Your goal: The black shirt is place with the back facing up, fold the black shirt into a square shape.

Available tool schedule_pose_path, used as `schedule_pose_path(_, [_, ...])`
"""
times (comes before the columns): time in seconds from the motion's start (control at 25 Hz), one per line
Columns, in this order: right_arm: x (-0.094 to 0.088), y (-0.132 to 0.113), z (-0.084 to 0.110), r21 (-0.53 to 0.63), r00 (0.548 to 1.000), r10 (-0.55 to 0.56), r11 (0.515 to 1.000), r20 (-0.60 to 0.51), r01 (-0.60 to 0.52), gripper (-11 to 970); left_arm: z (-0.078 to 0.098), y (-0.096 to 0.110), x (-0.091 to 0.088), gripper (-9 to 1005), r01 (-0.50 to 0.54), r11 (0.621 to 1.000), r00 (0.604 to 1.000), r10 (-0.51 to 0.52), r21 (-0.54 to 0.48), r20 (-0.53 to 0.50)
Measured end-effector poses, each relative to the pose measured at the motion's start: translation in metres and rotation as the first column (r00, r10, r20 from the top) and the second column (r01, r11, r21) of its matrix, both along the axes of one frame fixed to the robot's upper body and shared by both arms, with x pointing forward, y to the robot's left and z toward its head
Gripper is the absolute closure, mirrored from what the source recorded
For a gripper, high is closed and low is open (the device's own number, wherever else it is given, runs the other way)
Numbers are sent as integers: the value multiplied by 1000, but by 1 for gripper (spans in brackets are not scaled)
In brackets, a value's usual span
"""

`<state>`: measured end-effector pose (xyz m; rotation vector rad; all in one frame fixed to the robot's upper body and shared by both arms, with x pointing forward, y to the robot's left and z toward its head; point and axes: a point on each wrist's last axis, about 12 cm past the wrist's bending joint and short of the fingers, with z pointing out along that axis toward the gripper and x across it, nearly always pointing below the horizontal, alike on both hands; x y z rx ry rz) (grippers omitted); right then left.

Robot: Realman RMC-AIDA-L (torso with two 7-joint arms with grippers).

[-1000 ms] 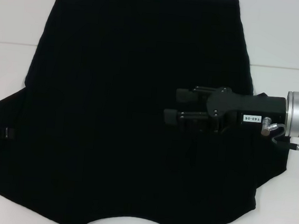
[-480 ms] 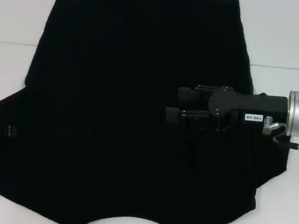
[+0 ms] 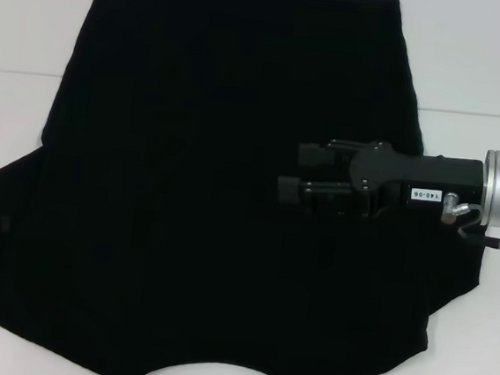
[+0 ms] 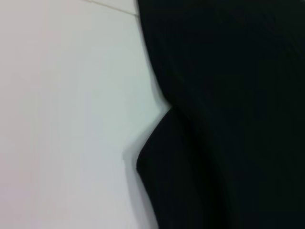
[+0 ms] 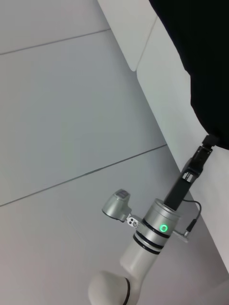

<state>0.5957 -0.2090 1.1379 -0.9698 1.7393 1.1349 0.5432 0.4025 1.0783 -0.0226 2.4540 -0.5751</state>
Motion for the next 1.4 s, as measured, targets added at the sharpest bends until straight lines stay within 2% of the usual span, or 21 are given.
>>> schedule_pose_path(0.4, [0,0,1,6,1000,3,1000,2,-3,107,-2,-1,1,745,5,1000,1000,-5,28,-15])
schedule_pose_path(0.72, [-1,-2,1,14,1000,-6,1000,3,6,108,-2,-1,1,969,10,999,1000,-9,30,-16])
schedule_pose_path(1.4, [-2,-4,0,24,1000,-16,1000,0,16,110,7,9,1,994,-34,998,999,34,48,5])
